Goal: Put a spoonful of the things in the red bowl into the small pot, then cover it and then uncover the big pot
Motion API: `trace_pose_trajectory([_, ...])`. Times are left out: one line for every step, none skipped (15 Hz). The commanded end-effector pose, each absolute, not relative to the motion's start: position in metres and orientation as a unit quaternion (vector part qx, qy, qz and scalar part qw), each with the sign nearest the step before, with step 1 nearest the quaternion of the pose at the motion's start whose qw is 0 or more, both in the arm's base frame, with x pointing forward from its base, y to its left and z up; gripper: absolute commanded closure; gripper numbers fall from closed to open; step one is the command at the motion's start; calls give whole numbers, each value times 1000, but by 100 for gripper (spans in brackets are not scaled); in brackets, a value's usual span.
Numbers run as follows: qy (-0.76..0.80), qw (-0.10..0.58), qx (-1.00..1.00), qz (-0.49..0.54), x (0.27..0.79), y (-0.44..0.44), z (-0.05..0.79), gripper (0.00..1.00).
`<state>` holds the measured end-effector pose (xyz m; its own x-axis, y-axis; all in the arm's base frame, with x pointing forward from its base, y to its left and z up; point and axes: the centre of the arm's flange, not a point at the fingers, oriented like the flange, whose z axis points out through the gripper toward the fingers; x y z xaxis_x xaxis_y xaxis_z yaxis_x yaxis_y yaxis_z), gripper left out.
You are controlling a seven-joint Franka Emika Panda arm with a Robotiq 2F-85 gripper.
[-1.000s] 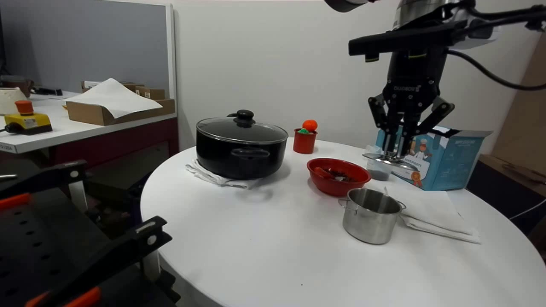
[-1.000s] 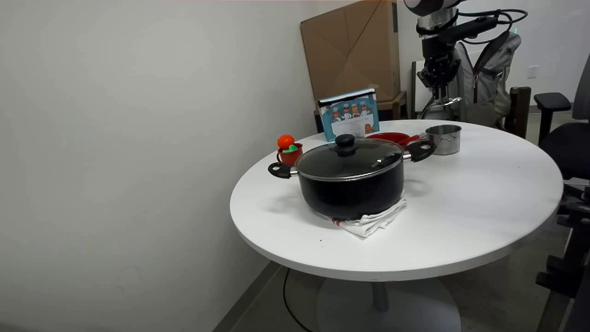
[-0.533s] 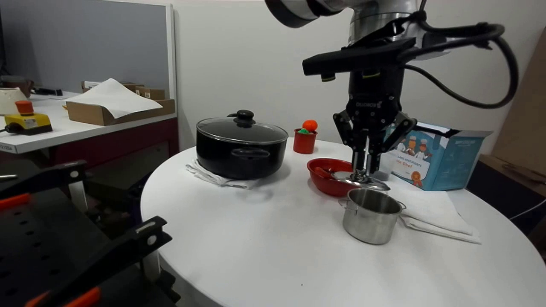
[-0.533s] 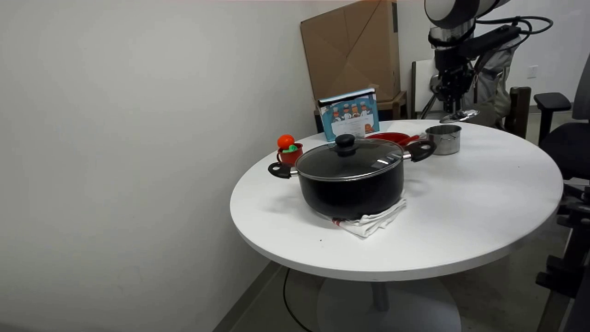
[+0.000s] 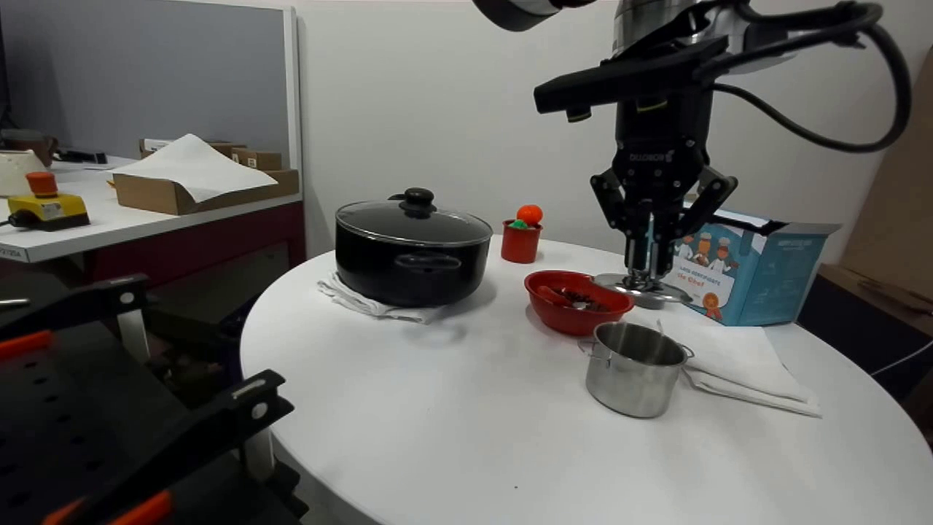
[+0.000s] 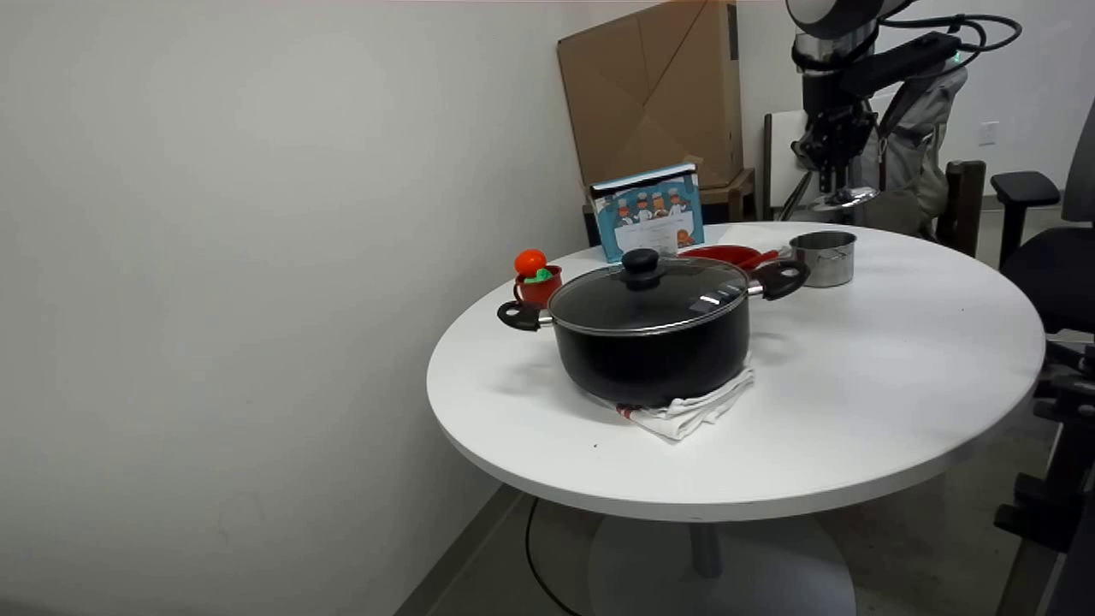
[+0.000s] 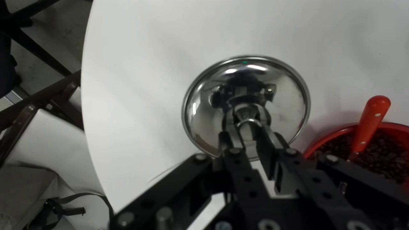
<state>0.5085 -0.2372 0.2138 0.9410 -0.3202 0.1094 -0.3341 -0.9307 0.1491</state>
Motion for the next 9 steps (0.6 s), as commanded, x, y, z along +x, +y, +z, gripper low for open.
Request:
trace_pose_trajectory([-180, 91, 978, 52, 517, -240, 209, 90])
trace_pose_trajectory([-181, 93, 978, 53, 519, -240, 205, 90])
trace_pose_trajectory([-182, 95, 977, 55, 521, -241, 202, 90])
trace_pose_trajectory([-183, 98, 977, 56, 524, -243, 198, 90])
trace_pose_trajectory([-184, 99, 976, 59, 526, -243, 196, 90])
trace_pose_trajectory([-185, 101, 976, 60, 529, -244, 192, 90])
trace_pose_trajectory([-186, 103, 975, 63, 531, -245, 189, 90])
trace_pose_trajectory([-186, 105, 975, 65, 533, -245, 186, 90])
trace_pose_trajectory([-185, 106, 975, 66, 534, -245, 183, 90])
